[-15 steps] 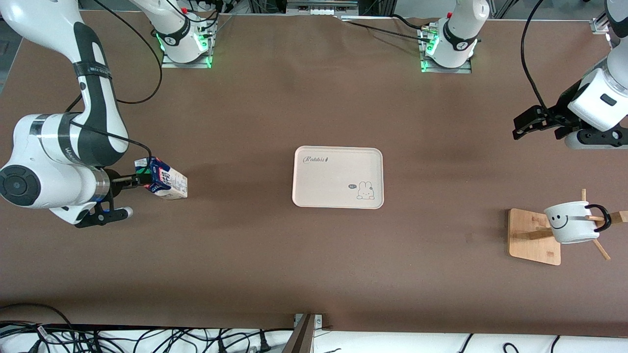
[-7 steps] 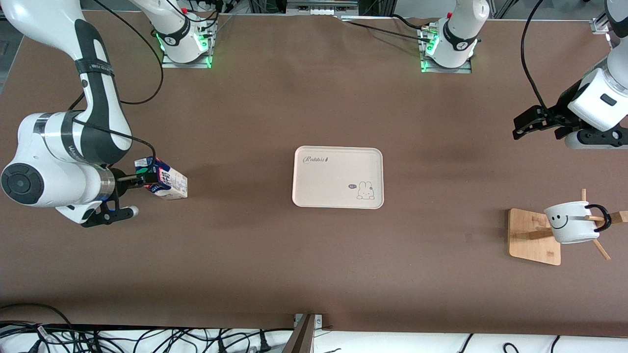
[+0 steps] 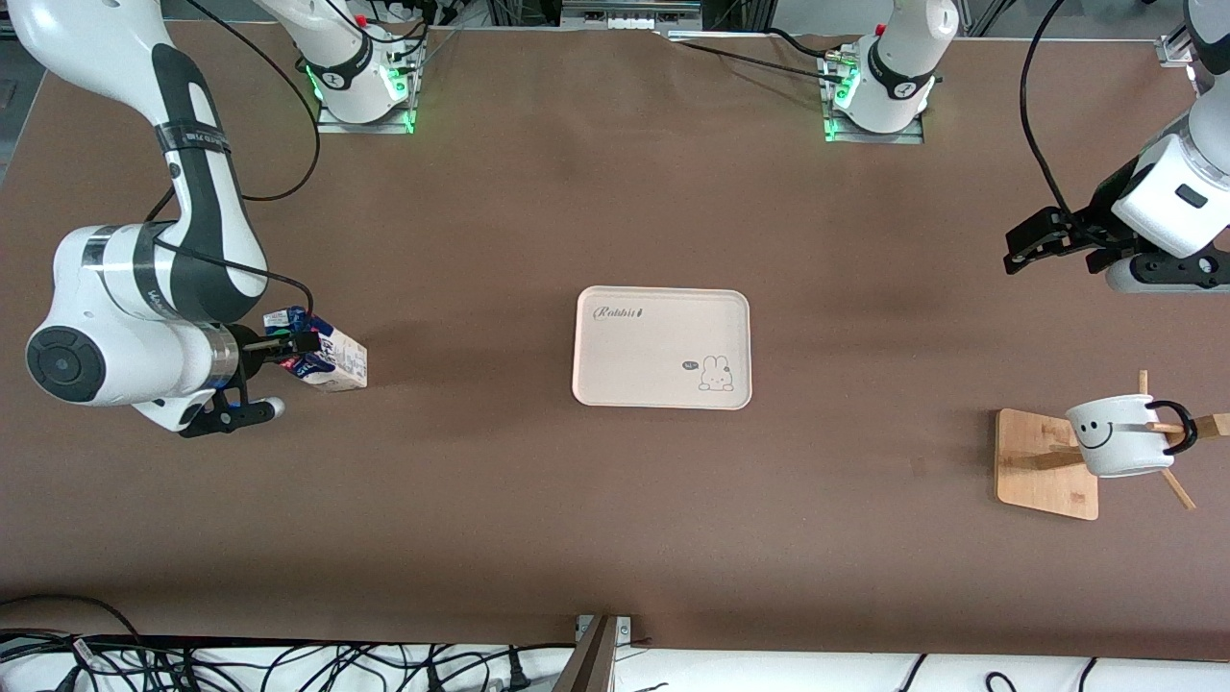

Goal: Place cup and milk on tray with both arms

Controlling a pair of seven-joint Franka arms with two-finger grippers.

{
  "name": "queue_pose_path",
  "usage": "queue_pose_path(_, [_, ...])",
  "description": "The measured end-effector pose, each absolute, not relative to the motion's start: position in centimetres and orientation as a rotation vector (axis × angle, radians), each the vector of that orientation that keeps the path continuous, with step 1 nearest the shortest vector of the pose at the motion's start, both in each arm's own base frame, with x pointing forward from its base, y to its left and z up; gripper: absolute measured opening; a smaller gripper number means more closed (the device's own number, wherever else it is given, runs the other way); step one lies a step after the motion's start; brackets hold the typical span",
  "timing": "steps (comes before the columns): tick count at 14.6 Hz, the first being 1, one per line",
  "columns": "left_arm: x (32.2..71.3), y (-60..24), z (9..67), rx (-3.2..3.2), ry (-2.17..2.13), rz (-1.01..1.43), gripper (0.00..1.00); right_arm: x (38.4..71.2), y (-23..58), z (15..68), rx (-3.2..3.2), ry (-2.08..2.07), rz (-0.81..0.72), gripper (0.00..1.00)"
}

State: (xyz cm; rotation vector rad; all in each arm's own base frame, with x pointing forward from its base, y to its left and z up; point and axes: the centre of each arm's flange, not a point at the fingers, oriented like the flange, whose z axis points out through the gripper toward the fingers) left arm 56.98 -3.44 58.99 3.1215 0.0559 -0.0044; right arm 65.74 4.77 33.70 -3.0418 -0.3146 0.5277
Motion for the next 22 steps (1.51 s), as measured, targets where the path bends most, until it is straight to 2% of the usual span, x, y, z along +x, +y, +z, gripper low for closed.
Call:
queue_pose_path(12, [57.3,-2.8,58.3,3.121,0.074,-0.024,1.00,64.0,4.3,32.7,-3.017,-0.355,0.581,0.98])
queue_pose_path(15, [58.1,-2.6,58.0,3.125,0.076,0.061,1.00,63.9,4.1,32.2,-3.014,-0.363,0.580,0.97])
queue_pose_path(16, [58.4,-2.5,57.5,3.133,0.076,0.108,1.00,63.9,4.1,32.1,-3.014,-0.369,0.577,0.93])
queue_pose_path(19, [58.3,-1.6,54.6,3.139,0.093,0.220,1.00,63.8,4.0,31.8,-3.005,-0.412,0.569,0.58])
queue_pose_path(20, [57.9,-1.0,53.6,3.138,0.108,0.252,1.00,63.8,3.9,31.8,-3.004,-0.416,0.569,0.53])
queue_pose_path(21, [57.4,-0.2,52.5,3.135,0.130,0.281,1.00,63.8,3.9,31.8,-3.003,-0.419,0.568,0.53])
queue_pose_path(22, [57.0,0.7,51.4,3.133,0.152,0.307,1.00,63.8,3.9,31.8,-3.003,-0.420,0.567,0.47])
